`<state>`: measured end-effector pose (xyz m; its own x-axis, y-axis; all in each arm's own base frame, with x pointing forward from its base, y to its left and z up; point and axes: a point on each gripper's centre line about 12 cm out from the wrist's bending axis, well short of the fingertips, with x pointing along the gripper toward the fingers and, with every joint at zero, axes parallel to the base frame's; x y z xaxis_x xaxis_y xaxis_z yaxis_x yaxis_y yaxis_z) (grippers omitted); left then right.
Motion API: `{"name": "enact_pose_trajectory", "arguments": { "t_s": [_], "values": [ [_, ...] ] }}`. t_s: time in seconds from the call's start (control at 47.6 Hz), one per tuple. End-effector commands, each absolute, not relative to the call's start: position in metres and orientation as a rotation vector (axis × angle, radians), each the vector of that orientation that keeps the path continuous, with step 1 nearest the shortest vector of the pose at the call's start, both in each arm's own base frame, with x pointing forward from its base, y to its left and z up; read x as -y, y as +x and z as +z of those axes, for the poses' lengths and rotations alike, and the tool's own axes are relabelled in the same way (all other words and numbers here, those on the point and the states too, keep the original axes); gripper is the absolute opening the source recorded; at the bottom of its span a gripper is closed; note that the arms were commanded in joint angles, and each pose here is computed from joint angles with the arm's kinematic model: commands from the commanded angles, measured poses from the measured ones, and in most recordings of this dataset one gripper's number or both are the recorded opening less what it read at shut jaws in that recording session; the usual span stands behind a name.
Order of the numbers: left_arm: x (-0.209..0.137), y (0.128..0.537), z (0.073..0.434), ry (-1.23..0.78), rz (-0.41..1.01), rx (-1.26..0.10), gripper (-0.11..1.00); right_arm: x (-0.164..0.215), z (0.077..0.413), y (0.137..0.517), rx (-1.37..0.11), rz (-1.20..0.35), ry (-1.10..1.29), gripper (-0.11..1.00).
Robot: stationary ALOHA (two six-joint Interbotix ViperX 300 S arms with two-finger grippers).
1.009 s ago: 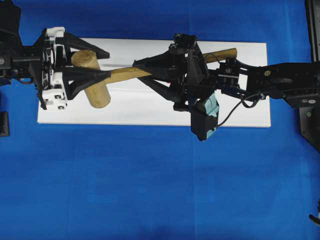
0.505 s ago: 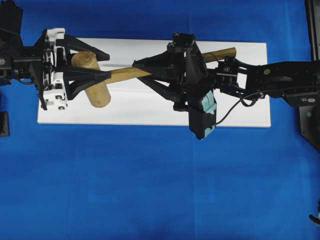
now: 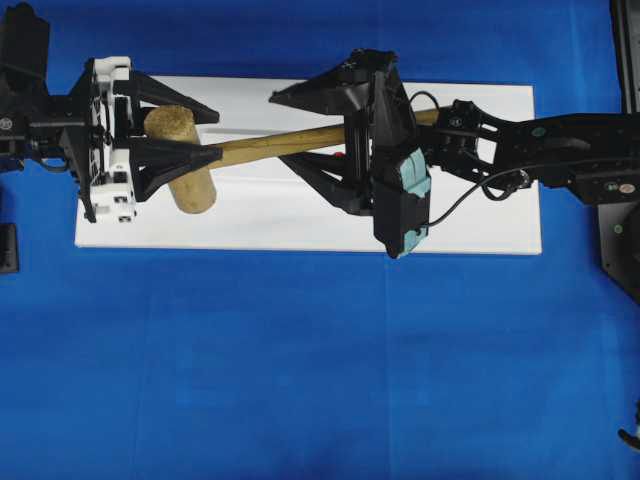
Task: Hit the mark with a hammer.
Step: 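Turn the mallet head upright, then open and withdraw the left gripper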
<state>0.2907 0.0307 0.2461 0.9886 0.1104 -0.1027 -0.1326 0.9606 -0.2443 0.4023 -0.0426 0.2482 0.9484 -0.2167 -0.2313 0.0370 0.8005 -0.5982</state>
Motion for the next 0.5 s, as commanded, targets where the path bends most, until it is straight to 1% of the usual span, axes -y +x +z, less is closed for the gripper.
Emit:
{"name": "enact_pose_trajectory", "arguments": {
  "t_s": [0.0,0.084,0.252,0.357,0.484],
  "values": [
    [-0.030,0.292,0.254,-0.166,0.113,-0.085,0.44,0.041,0.273,0.401,-0.265,-0.151,-0.522,0.92],
    [-0.030,0.292,0.251,-0.063,0.110,-0.124,0.44,0.038,0.276,0.397,-0.289,-0.136,-0.389,0.91],
    [-0.030,0.292,0.247,0.117,0.093,-0.181,0.44,0.032,0.273,0.394,-0.338,-0.087,-0.290,0.92],
    [-0.030,0.293,0.248,0.158,0.091,-0.182,0.44,0.032,0.272,0.395,-0.338,-0.094,-0.241,0.92],
    [-0.030,0.293,0.248,0.161,0.091,-0.182,0.44,0.031,0.271,0.397,-0.342,-0.098,-0.199,0.92]
  ]
}}
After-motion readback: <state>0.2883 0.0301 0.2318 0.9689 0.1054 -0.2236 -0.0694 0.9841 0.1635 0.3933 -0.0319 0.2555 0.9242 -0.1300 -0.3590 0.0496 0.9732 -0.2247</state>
